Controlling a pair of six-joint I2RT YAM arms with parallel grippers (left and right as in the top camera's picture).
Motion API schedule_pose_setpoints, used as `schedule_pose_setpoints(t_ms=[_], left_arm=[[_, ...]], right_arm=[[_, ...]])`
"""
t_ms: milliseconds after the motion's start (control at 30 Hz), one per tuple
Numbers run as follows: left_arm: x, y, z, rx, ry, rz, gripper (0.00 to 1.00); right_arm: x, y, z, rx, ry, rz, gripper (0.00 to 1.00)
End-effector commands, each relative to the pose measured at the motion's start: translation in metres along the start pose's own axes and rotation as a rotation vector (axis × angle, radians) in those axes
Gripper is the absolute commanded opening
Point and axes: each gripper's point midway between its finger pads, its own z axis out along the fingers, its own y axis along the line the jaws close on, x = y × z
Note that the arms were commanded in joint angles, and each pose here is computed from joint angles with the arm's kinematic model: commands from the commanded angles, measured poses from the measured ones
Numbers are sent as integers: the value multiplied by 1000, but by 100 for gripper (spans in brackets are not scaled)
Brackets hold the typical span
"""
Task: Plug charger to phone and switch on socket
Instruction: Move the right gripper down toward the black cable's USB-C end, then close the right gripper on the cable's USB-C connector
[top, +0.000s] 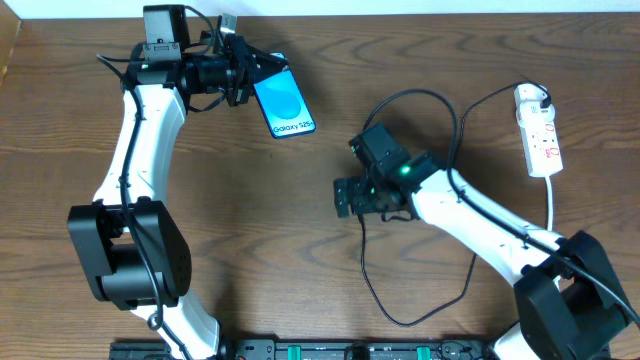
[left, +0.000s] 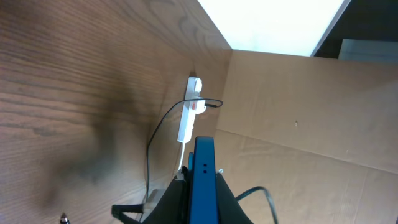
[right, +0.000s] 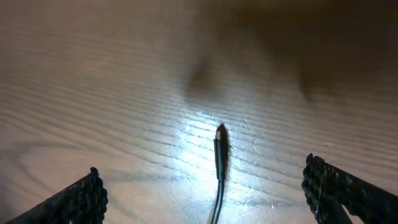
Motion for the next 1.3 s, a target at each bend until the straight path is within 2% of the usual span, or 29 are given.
schedule_pose_setpoints(t_ms=[0, 167, 267, 333, 567, 767, 867, 1000, 1067, 1267], left_arm=[[5, -6, -4, 22, 13, 26, 7], [5, -6, -4, 22, 12, 27, 7], [5, -6, -4, 22, 12, 26, 7], [5, -6, -4, 22, 12, 26, 7], [5, -6, -4, 23, 13, 26, 7], [5, -6, -4, 23, 13, 26, 7], [5, -6, -4, 22, 13, 25, 7], [7, -4, -4, 16, 20, 26, 7], [8, -3, -4, 14, 21, 41, 8], [9, -2, -4, 11, 24, 34, 7]], right_arm=[[15, -11, 13, 47, 10, -1, 99], [23, -16, 22, 45, 22, 7, 97], [23, -16, 22, 46, 24, 6, 73], [25, -16, 25, 51, 33, 5, 69], [40, -14, 47, 43, 128, -16, 72], [43, -7, 47, 48, 145, -36, 67], [44, -4, 46, 55, 144, -48, 56], [46, -5, 46, 60, 151, -48, 29], [46, -5, 46, 61, 151, -48, 24], [42, -5, 46, 64, 137, -41, 26]])
